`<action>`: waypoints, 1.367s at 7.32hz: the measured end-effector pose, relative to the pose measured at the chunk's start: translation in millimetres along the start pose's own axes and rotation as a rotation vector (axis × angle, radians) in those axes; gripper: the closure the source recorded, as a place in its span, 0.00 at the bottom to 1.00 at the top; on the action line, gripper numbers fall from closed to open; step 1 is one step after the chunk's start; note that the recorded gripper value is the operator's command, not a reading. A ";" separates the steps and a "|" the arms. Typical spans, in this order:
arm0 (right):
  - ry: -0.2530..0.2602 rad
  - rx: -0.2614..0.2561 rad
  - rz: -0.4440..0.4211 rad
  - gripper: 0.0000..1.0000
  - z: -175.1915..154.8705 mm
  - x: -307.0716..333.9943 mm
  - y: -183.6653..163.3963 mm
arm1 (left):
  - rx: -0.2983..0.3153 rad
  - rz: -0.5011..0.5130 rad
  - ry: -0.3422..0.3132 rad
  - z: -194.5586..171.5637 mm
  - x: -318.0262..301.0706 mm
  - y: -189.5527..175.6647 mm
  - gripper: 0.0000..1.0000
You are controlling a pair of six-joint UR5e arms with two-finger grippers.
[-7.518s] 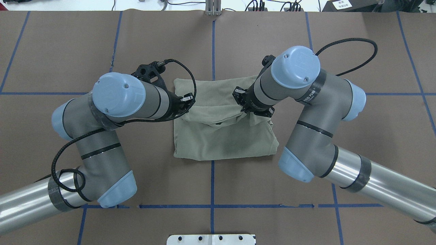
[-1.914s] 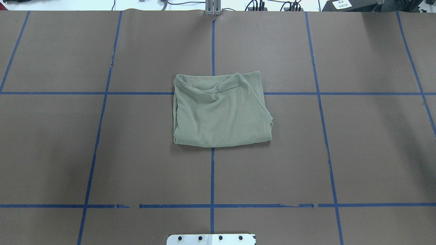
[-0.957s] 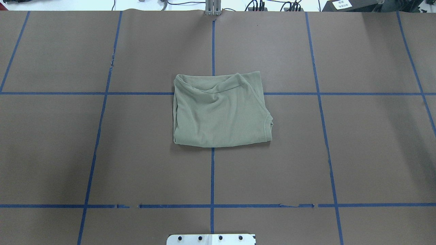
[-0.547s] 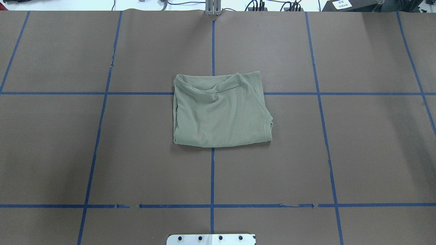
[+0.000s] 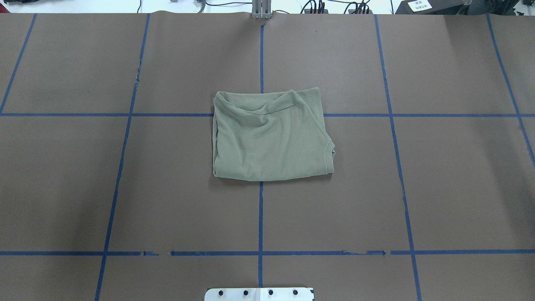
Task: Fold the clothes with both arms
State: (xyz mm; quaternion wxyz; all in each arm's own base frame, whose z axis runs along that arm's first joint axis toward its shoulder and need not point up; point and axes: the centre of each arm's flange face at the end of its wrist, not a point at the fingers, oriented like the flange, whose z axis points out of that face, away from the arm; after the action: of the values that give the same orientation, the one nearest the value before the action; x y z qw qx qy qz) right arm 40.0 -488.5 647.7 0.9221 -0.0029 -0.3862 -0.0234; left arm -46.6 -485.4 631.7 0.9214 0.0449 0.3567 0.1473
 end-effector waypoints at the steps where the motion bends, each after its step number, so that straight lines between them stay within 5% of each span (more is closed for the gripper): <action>1: -0.004 -0.001 0.011 0.00 1.2 5.9 6.7 | 0.002 0.001 0.000 0.8 -0.8 0.2 0.00; 6: 0.000 0.054 0.084 0.00 -17.5 29.9 23.2 | 0.004 -0.006 -0.002 0.1 -0.3 -0.4 0.00; 10: -0.003 0.064 0.145 0.00 -21.7 28.4 23.6 | 0.012 -0.188 0.000 -3.6 2.4 -3.3 0.00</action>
State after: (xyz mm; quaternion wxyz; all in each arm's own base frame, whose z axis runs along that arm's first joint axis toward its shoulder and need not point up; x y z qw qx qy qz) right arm 76.4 -466.6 653.0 0.9205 -0.0016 -0.3868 0.0558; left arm -46.5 -487.9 626.9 0.9310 0.0169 0.3600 0.0582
